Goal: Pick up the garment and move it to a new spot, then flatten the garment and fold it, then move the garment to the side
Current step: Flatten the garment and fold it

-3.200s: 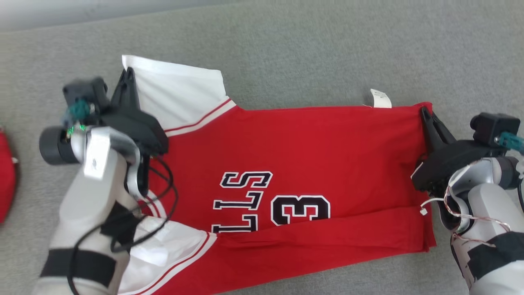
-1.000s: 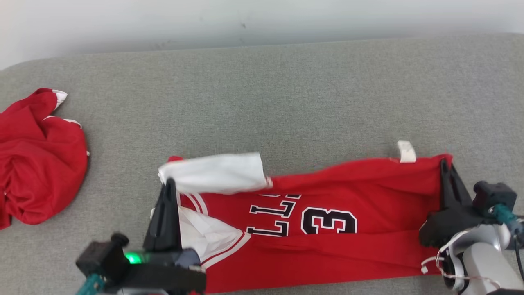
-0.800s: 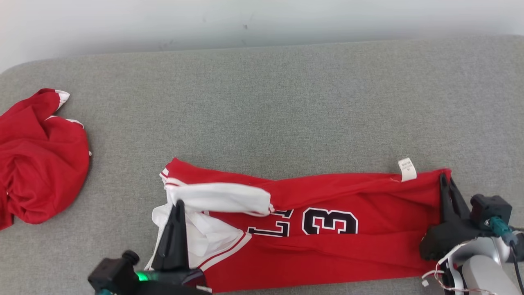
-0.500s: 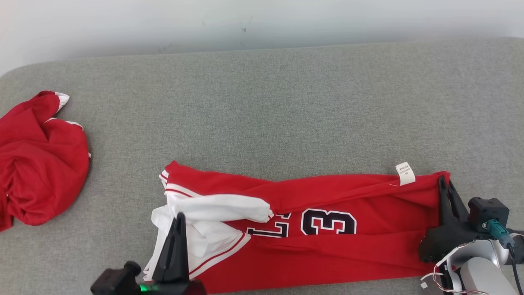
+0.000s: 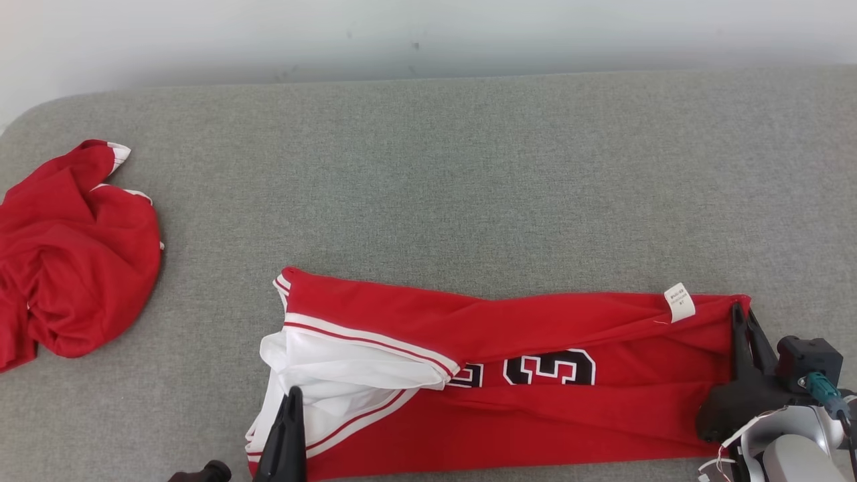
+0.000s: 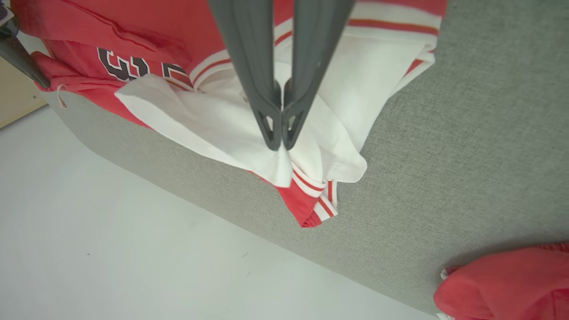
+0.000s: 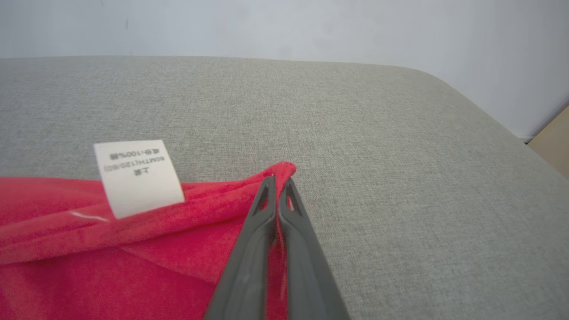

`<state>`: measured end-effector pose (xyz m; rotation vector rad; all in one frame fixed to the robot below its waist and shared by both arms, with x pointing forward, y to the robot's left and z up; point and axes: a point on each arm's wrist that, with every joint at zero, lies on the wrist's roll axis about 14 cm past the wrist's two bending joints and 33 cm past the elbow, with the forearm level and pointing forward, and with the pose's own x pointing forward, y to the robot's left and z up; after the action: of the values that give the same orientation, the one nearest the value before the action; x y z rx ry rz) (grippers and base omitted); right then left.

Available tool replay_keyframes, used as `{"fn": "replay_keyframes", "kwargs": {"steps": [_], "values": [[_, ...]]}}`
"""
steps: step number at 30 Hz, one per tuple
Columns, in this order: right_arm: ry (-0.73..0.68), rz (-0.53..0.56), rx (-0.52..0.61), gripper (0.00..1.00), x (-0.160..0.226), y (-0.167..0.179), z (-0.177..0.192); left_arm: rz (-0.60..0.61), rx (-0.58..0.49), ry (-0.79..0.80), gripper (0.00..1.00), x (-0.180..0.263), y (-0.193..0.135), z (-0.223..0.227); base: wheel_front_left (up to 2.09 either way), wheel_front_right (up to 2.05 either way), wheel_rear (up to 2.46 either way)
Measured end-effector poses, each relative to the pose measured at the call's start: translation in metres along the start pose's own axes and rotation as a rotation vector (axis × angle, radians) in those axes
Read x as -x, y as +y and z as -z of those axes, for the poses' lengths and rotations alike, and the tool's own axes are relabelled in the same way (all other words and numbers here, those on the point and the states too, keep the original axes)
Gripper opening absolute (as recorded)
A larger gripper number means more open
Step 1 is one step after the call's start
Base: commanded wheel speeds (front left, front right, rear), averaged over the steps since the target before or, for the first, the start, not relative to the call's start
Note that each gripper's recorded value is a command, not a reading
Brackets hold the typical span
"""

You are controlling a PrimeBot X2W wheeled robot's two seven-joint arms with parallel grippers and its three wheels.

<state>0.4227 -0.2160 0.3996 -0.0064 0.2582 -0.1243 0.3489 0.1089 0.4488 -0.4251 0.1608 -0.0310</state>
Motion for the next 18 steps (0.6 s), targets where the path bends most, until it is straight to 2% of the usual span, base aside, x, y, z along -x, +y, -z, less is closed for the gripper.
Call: {"fn": "replay_keyframes", "kwargs": {"steps": [3,5,6,7,8,9,10,12,13,14,18], "values": [[0.003,-0.004,0.004,0.02,0.000,0.002,0.001,-0.010,0.003,0.015,0.00,0.004,0.002,0.005,0.00,0.00,0.00],[0.003,-0.006,0.007,0.16,0.000,0.003,0.001,-0.018,0.004,0.036,0.00,0.009,0.004,0.011,0.00,0.00,0.00],[0.004,-0.007,0.008,0.29,0.000,0.003,0.002,-0.020,0.006,0.046,0.00,0.012,0.004,0.014,0.00,0.00,0.00],[0.006,-0.006,0.008,0.51,0.000,0.002,0.002,-0.017,0.010,0.055,0.00,0.013,0.003,0.017,0.00,0.00,0.00],[0.008,-0.005,0.008,1.00,0.000,0.002,0.003,-0.015,0.012,0.059,0.00,0.013,0.002,0.018,0.00,0.00,0.00],[0.010,-0.004,0.007,1.00,0.000,0.002,0.004,-0.015,0.015,0.062,0.00,0.014,0.001,0.019,0.00,0.00,0.00],[0.012,-0.003,0.007,1.00,0.000,0.002,0.004,-0.019,0.016,0.064,0.04,0.015,0.002,0.020,0.00,0.00,0.00],[0.012,-0.006,0.005,1.00,-0.001,0.004,0.004,-0.025,0.013,0.066,0.40,0.016,0.004,0.021,0.00,0.00,0.00],[0.012,-0.007,0.004,1.00,0.000,0.004,0.004,-0.027,0.013,0.067,0.65,0.017,0.005,0.021,0.00,0.00,0.00],[0.015,-0.006,0.002,1.00,0.001,0.005,0.006,-0.029,0.011,0.069,1.00,0.017,0.006,0.022,0.00,0.00,0.00],[0.030,0.010,-0.004,1.00,0.010,0.000,0.012,-0.047,0.003,0.081,1.00,0.021,0.012,0.025,0.00,0.00,0.00]]}}
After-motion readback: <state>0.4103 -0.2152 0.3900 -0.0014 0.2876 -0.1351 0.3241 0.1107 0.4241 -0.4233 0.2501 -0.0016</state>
